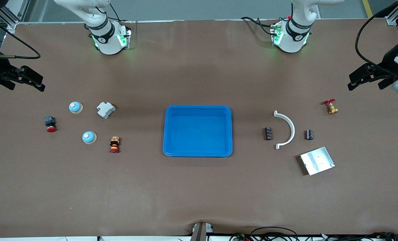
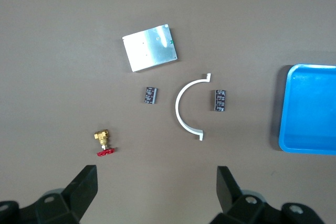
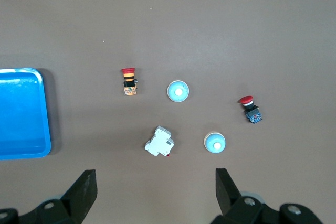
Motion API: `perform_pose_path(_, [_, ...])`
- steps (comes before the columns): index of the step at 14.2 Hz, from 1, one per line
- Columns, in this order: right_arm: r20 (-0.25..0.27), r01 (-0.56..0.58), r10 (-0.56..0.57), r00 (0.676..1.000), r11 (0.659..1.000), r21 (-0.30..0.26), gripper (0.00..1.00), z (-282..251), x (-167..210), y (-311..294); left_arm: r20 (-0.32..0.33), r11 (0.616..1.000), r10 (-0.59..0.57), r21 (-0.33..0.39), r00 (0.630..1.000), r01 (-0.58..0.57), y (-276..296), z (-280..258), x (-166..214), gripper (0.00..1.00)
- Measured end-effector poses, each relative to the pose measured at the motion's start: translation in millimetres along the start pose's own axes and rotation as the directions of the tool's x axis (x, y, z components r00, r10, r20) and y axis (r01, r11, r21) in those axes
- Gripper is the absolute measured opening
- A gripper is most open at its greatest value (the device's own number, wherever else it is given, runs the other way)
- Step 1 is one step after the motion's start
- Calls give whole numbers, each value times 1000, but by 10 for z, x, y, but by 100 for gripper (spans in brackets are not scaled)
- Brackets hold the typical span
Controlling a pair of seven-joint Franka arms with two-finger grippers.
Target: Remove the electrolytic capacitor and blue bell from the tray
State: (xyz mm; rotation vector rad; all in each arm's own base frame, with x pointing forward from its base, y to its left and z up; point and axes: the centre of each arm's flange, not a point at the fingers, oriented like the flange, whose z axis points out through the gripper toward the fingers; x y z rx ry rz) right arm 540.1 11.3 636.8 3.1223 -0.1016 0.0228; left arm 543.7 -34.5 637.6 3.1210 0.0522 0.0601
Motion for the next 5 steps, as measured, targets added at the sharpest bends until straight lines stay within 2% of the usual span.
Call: perform_pose_path(5, [-7, -6, 6, 1000, 1000, 1, 100, -22, 6, 29, 0, 1000, 0, 0, 1000, 0, 0, 0, 0, 100])
